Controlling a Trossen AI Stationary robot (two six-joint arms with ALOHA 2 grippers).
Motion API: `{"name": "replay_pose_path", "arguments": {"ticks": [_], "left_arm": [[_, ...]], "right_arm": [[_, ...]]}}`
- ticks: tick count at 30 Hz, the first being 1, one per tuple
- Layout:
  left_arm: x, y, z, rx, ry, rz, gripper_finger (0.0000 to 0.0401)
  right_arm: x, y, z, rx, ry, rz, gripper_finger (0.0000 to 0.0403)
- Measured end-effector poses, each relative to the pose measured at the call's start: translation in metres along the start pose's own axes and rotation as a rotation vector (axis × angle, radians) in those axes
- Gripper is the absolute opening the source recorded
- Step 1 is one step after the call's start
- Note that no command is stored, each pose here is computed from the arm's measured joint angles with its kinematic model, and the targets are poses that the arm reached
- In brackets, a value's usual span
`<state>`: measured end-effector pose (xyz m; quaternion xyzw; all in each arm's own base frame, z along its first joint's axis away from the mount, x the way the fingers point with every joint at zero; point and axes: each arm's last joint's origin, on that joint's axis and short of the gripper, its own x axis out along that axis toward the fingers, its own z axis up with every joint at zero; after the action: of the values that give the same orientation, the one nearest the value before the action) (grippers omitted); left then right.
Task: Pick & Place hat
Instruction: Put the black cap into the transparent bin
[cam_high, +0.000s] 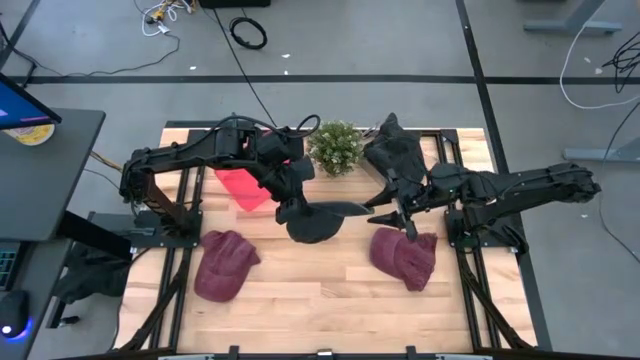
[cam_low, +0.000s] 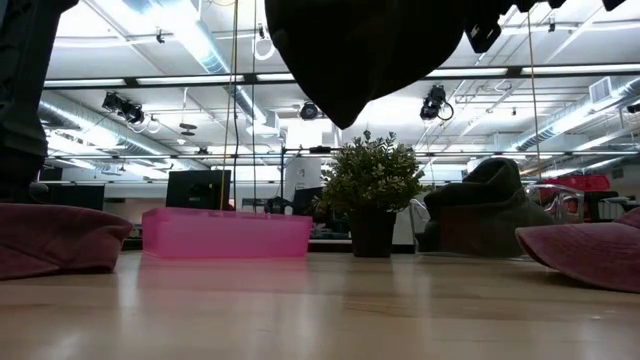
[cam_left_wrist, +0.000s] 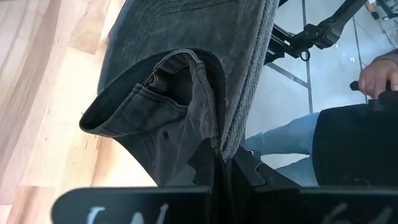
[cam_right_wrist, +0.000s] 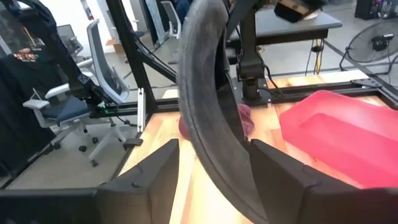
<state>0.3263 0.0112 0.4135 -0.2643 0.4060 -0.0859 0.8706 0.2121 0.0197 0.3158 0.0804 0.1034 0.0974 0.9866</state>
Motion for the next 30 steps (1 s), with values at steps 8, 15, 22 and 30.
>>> {"name": "replay_pose_path", "arguments": {"ticks": [8,15,22,30], "left_arm": [[0.000,0.000,0.000,0.012,0.001,0.001,0.0015],[0.003,-0.004,0.000,0.135,-0.057,0.144,0.0058],[0.008,-0.013,-0.002,0.288,-0.082,0.220,0.0152],[-0.005,-0.020,-0.004,0.334,-0.143,0.279,0.0245]], "right_arm": [[0.005,0.000,0.000,0.023,-0.002,0.043,0.0079],[0.005,0.002,-0.002,0.090,0.022,0.105,0.0015],[0.003,0.003,-0.003,0.131,0.049,0.134,0.0006],[-0.014,0.005,-0.002,0.194,0.071,0.106,0.0006]]}}
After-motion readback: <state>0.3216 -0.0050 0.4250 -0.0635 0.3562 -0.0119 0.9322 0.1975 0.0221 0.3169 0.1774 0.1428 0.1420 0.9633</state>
